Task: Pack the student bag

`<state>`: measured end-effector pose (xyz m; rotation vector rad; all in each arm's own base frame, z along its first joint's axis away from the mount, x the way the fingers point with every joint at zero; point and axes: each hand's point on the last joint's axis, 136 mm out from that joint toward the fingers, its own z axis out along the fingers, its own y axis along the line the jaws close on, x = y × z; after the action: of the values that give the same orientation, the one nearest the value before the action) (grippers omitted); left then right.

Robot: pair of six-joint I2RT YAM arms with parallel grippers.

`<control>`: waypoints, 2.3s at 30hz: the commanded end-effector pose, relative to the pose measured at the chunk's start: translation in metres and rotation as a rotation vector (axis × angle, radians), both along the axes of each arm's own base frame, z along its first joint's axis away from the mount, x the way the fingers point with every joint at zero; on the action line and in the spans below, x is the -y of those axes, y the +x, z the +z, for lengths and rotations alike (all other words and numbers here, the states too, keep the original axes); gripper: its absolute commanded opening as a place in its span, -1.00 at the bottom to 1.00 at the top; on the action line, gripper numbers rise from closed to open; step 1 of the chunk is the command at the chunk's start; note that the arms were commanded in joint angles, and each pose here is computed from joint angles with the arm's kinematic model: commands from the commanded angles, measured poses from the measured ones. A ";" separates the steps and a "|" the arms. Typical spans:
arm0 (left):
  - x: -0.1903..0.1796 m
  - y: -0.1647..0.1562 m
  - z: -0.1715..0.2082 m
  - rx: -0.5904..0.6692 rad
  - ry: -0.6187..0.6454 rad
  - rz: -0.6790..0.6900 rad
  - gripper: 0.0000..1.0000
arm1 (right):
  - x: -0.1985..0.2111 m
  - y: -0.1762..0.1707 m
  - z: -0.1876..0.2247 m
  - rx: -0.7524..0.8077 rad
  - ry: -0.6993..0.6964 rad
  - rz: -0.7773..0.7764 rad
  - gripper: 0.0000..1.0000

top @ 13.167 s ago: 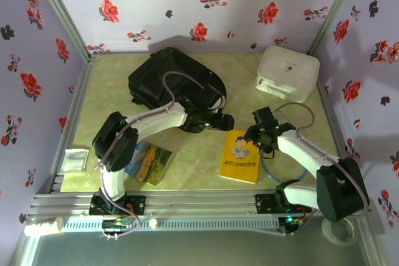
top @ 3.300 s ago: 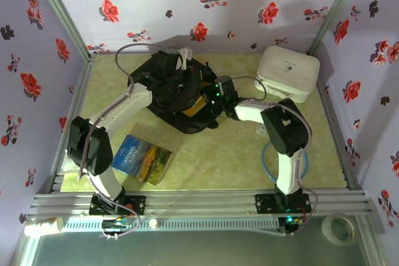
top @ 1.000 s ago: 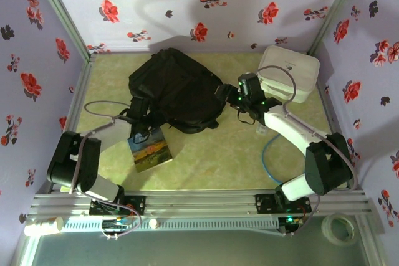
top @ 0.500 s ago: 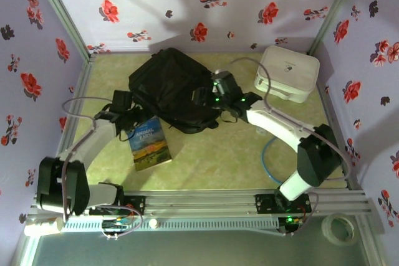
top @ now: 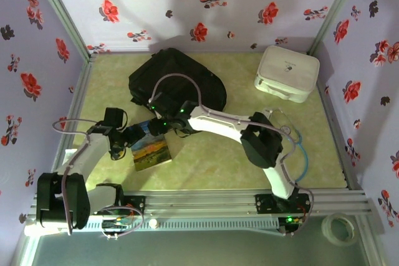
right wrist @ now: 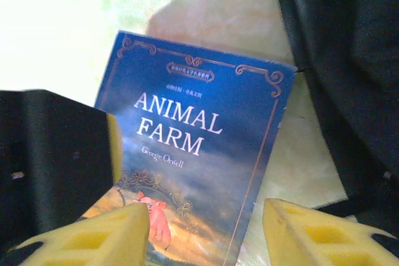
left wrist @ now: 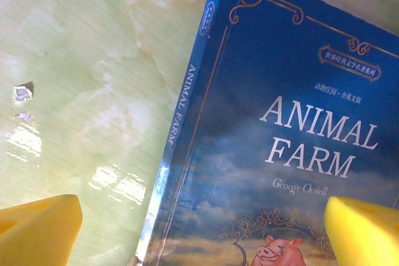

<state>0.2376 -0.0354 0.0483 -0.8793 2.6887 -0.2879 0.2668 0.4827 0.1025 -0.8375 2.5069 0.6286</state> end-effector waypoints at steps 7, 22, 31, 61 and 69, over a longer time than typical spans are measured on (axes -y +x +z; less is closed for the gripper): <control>0.003 -0.007 -0.010 -0.023 -0.033 -0.031 0.90 | 0.004 -0.002 -0.044 -0.041 -0.136 0.031 -0.33; 0.033 0.000 -0.014 -0.057 -0.190 -0.087 0.77 | 0.026 -0.010 -0.098 -0.100 -0.272 0.022 -0.44; 0.064 0.013 0.022 0.025 -0.361 -0.185 0.68 | 0.040 -0.014 -0.112 -0.118 -0.311 0.008 -0.50; 0.049 0.021 0.071 0.127 -0.261 -0.180 -0.86 | 0.018 0.024 0.050 -0.039 0.261 -0.101 -0.28; 0.043 0.042 0.147 0.328 -0.215 -0.186 -0.93 | 0.090 0.062 0.107 0.074 0.412 -0.369 0.19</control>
<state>0.2676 -0.0787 0.1565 -0.6544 2.5618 -0.7008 0.3075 0.4195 0.2054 -0.4118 2.3033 0.9429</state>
